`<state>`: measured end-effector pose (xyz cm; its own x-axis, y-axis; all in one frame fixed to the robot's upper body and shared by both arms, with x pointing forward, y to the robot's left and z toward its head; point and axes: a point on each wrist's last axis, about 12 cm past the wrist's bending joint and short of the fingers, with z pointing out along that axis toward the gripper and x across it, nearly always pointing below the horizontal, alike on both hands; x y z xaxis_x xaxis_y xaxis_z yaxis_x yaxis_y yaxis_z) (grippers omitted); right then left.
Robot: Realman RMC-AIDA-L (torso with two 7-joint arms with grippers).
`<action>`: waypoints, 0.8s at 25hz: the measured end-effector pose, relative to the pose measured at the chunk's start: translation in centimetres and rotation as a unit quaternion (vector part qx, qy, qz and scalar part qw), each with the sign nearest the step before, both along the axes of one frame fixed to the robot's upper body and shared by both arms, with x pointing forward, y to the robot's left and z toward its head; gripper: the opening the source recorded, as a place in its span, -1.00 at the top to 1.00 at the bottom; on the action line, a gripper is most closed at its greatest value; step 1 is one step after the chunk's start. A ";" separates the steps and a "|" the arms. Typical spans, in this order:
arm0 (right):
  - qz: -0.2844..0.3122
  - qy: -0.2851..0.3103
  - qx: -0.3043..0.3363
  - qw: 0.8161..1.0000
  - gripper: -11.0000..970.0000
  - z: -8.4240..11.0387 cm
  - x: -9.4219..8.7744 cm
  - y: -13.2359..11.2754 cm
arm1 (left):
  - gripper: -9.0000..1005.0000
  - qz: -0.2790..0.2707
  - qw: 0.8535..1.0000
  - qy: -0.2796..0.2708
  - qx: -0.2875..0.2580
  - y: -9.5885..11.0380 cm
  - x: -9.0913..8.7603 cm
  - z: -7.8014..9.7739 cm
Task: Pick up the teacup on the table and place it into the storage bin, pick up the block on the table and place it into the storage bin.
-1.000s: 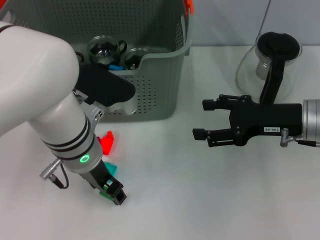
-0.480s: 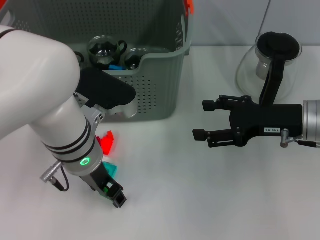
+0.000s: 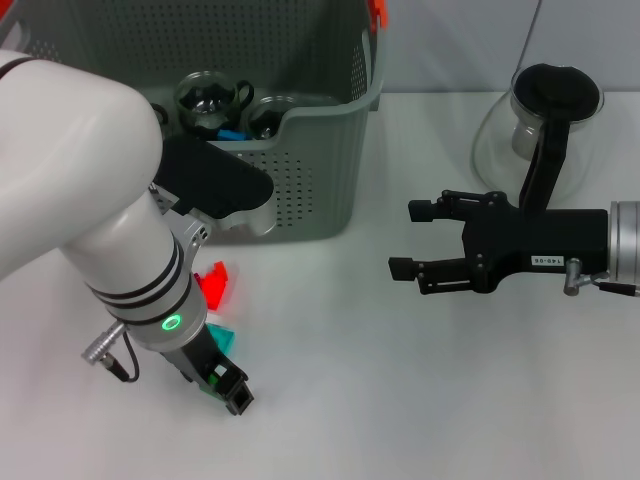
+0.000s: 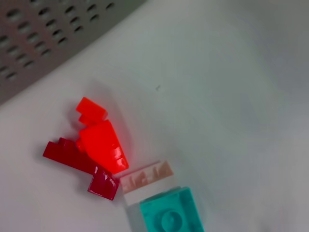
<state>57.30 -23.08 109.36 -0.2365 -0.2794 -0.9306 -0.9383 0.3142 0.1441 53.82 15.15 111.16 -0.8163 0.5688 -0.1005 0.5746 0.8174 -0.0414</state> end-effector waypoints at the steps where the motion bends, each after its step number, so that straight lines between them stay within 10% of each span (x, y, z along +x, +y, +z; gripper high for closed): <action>1: 0.000 0.000 0.000 1.000 -0.89 0.0 0.0 0.0 | -0.36 0.000 1.000 0.000 0.000 0.0 0.0 0.0; 20: -0.003 0.000 0.000 1.000 -0.89 -0.1 0.0 -0.2 | 0.16 -0.014 1.000 0.007 0.020 0.2 -0.7 2.1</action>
<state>57.25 -23.31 109.31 -0.2387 -0.2774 -0.9306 -0.9361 0.3206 0.1445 53.16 15.39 113.22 -0.8017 0.5941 -0.0659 0.5962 0.8027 -0.0168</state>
